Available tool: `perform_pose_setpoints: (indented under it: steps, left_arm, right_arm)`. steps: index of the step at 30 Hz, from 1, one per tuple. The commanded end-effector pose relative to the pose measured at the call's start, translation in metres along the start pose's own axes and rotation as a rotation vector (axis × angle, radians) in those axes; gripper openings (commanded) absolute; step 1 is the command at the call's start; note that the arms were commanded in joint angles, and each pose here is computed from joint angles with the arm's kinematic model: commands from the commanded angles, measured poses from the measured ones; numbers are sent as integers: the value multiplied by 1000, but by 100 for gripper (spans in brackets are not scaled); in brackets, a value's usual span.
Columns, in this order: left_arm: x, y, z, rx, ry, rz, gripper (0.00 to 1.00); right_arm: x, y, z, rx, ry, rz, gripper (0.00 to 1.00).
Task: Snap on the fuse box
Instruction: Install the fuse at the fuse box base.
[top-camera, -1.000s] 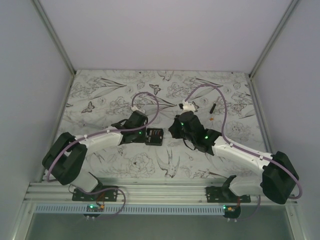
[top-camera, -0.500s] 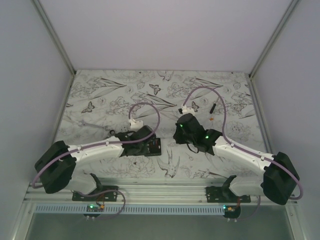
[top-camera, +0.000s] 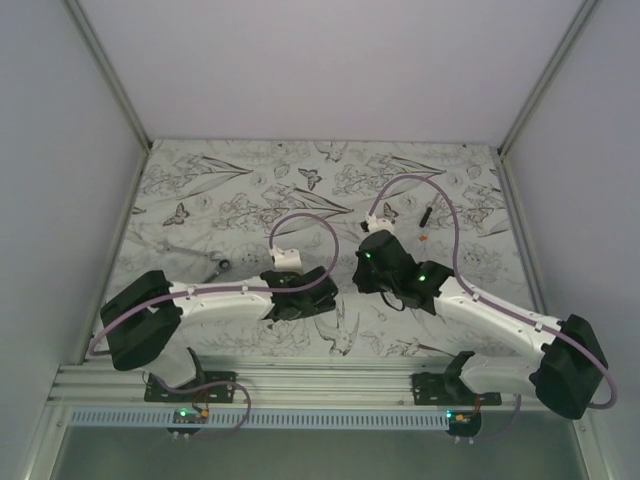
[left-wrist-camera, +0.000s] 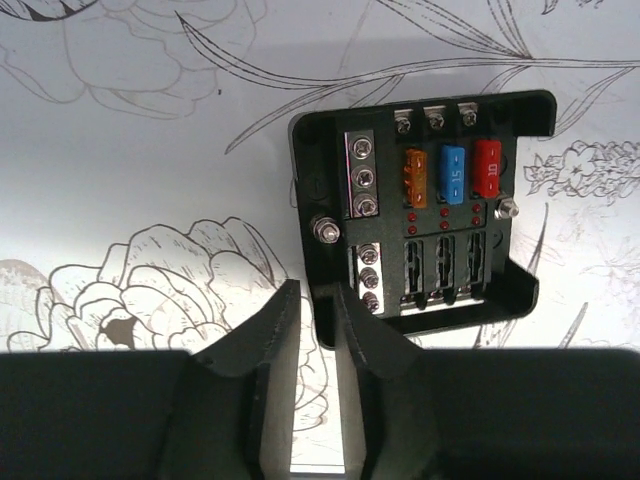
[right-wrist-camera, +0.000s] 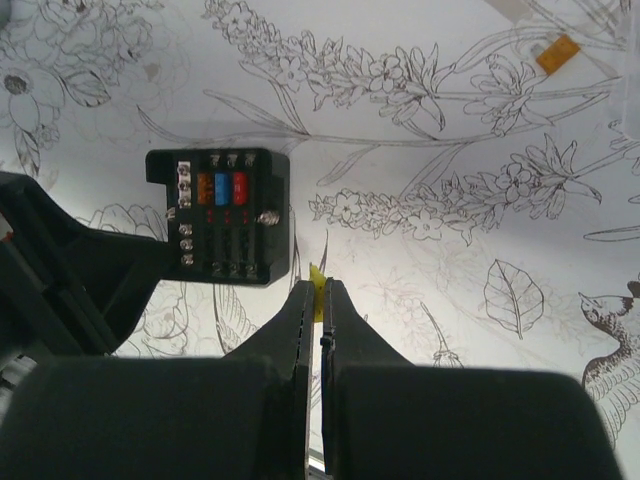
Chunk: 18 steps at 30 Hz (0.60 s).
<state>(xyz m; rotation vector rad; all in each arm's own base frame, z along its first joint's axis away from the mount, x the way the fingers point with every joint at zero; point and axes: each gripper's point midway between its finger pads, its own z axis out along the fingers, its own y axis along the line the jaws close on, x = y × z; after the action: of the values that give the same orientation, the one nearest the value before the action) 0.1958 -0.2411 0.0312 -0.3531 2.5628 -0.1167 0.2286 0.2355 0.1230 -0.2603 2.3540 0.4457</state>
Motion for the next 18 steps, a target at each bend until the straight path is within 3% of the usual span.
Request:
perform_pose_setpoints:
  steps: [1,9,18]
  left_arm:
    - [0,-5,-5,-8,2,-28,27]
    - [-15,-13,-25,66,-25,-28,44]
    - [-51,26,-45,163,-62,-37,67]
  right_arm:
    - [10,2,-5,-5,38,-46,0]
    - [13,16,5,11,110,-126,0]
    - [16,38,21,100,208,-263,0]
